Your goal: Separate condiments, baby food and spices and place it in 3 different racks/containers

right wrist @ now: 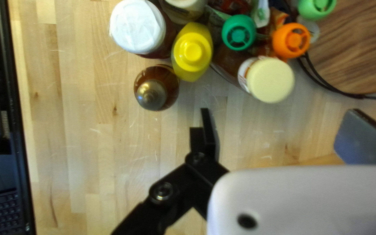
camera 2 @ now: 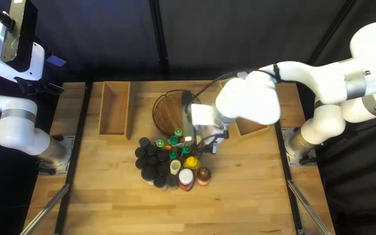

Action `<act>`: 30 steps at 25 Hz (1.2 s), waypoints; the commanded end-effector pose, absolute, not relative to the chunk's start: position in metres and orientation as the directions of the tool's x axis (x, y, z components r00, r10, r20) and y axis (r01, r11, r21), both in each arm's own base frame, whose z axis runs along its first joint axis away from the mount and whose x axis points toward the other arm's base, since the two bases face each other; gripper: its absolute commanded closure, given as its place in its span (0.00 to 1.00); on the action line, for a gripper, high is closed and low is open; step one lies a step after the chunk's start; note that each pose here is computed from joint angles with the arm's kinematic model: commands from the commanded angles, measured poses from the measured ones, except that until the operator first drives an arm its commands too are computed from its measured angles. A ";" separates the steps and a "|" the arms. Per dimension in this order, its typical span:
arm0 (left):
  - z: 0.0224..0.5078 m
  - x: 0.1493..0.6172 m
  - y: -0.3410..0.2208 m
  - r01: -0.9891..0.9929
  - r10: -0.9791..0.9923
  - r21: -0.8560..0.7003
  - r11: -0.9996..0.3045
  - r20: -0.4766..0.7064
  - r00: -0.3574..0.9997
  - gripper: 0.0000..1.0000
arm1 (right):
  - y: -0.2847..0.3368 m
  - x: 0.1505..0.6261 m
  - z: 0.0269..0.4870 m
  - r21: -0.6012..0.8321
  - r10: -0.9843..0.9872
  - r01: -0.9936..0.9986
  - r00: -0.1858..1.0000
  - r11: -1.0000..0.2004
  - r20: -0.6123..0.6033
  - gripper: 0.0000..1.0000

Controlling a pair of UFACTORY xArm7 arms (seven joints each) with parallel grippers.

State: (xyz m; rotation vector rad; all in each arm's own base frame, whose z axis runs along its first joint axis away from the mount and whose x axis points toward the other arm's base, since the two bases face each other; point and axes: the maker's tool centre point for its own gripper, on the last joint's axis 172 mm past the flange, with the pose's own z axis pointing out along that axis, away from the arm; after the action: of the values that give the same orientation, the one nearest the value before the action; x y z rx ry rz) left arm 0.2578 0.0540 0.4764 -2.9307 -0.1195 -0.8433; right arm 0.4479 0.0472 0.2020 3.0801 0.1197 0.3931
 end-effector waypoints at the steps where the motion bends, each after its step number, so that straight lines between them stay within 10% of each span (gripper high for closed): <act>1: 0.476 0.258 0.054 0.100 0.050 -0.064 -0.993 0.533 0.845 0.00 | 0.043 0.454 0.186 0.059 0.089 0.077 0.966 -0.995 0.241 0.00; 6: 0.476 0.258 0.054 0.100 0.050 -0.064 -0.993 0.533 0.845 0.00 | 0.035 0.458 0.179 0.064 0.093 0.080 0.967 -0.995 0.236 0.03; 8: 0.476 0.258 0.054 0.100 0.050 -0.064 -0.993 0.533 0.845 0.00 | 0.033 0.459 0.178 0.066 0.093 0.079 0.967 -0.995 0.238 0.94; 9: 0.476 0.258 0.054 0.100 0.050 -0.064 -0.993 0.533 0.845 0.00 | 0.033 0.459 0.178 0.066 0.093 0.079 0.967 -0.995 0.238 1.00; 30: 0.476 0.258 0.054 0.100 0.050 -0.064 -0.993 0.533 0.845 0.00 | -0.013 0.372 0.288 0.052 -0.198 -0.215 0.952 -0.975 0.232 1.00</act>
State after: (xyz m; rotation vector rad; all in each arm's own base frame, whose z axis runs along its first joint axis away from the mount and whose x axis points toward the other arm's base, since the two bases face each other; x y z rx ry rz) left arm 0.2578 0.0540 0.4764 -2.9307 -0.1195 -0.8434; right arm 0.3865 0.0041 0.2782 3.0340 -0.1663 0.3558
